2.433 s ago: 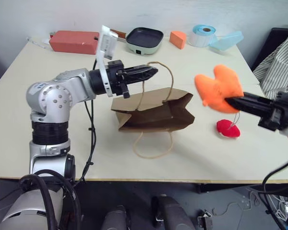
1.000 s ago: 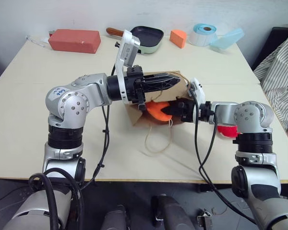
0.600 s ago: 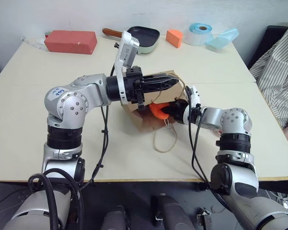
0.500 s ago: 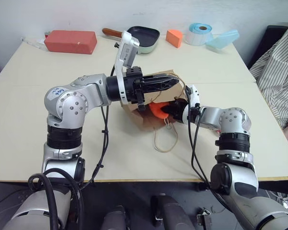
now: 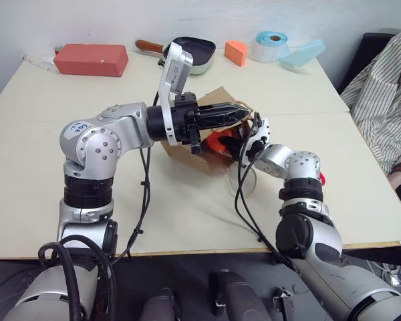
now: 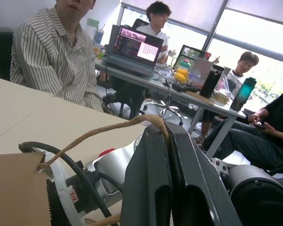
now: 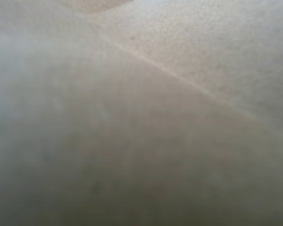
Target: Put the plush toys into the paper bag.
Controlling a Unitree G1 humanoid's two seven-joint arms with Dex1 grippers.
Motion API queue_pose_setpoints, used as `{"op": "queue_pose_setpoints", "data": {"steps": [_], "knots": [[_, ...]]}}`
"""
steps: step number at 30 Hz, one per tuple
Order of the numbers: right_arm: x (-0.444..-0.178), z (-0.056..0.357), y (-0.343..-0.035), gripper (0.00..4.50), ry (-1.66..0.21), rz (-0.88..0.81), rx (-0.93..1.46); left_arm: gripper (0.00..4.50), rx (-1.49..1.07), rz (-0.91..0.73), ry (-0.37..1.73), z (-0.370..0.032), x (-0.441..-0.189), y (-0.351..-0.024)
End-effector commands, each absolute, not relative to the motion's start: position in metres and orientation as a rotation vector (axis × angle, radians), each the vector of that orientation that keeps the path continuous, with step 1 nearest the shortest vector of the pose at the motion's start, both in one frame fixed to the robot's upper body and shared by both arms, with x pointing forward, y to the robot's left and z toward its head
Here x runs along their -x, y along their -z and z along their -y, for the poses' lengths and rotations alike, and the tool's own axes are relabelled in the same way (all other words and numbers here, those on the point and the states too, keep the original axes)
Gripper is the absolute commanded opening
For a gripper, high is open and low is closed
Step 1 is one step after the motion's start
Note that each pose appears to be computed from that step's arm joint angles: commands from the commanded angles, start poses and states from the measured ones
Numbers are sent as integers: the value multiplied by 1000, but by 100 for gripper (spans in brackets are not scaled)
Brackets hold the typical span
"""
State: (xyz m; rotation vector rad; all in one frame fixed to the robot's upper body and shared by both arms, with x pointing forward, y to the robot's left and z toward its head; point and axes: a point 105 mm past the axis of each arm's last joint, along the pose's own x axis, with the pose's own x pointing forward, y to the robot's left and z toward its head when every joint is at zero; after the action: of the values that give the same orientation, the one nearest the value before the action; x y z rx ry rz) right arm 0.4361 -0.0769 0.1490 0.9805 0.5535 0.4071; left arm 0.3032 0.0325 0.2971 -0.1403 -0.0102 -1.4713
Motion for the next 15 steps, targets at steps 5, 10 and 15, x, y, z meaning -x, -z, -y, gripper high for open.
{"op": "queue_pose_setpoints", "data": {"steps": [5,10,15], "knots": [[-433,83,-153,78,-454,-414,-715,0,113,79,1476,-36,-298,-310],[-401,86,-193,246,-638,-234,-674,0,114,76,1456,-39,-302,-310],[-349,106,-210,415,-682,-145,-404,0,116,72,1442,-42,-304,-309]]}}
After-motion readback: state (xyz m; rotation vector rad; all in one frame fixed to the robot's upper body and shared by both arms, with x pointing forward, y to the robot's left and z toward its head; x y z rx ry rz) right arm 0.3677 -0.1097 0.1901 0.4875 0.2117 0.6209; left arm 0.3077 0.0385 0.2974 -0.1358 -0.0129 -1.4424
